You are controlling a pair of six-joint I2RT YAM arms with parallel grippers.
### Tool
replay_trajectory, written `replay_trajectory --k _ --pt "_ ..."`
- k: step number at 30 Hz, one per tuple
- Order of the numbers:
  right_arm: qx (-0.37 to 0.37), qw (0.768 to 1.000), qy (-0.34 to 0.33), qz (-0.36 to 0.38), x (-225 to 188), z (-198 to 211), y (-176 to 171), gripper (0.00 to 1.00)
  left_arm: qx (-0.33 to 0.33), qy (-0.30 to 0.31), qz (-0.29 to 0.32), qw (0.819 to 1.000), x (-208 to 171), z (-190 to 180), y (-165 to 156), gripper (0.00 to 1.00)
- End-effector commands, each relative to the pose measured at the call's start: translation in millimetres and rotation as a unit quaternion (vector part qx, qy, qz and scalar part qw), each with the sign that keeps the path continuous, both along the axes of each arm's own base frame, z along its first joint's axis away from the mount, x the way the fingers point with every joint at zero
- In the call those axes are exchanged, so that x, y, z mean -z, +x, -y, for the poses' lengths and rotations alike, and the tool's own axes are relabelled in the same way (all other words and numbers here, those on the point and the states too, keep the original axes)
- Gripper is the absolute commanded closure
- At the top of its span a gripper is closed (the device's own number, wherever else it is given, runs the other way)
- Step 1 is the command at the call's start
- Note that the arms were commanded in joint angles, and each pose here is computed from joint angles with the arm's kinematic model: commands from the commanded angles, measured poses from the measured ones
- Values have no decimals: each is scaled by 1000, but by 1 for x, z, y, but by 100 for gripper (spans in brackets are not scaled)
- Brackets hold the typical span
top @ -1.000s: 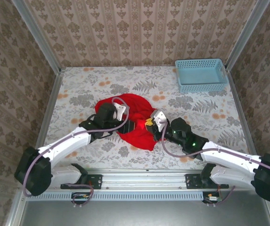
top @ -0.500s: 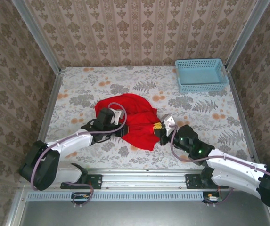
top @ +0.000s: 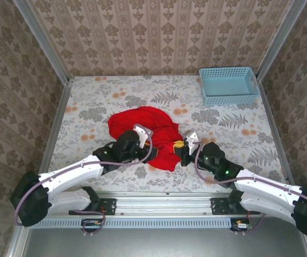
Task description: Fold the inside-out t-shirt
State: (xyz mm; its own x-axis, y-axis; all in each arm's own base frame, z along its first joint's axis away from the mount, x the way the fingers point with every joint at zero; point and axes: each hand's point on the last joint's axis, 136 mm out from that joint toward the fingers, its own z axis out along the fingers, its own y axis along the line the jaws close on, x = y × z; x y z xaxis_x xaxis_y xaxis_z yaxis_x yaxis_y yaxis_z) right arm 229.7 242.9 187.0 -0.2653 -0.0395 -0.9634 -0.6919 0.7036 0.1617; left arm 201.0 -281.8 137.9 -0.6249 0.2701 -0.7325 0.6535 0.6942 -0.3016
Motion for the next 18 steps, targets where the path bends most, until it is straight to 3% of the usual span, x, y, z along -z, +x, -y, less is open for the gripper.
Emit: replay_trajectory --k 1,6,12,18 --pt "-14 999 34 14 -26 -8 -1 100 3 13 19 1000 -4 6 6 49" --pt "-20 999 34 12 -25 -9 -4 100 -25 34 25 999 0 3 21 44" --pt "-35 999 27 1 -16 -13 -9 100 -53 31 14 998 -1 3 48 65" --pt "-6 1000 20 -10 -3 -3 -5 100 -83 29 -12 996 9 2 72 72"
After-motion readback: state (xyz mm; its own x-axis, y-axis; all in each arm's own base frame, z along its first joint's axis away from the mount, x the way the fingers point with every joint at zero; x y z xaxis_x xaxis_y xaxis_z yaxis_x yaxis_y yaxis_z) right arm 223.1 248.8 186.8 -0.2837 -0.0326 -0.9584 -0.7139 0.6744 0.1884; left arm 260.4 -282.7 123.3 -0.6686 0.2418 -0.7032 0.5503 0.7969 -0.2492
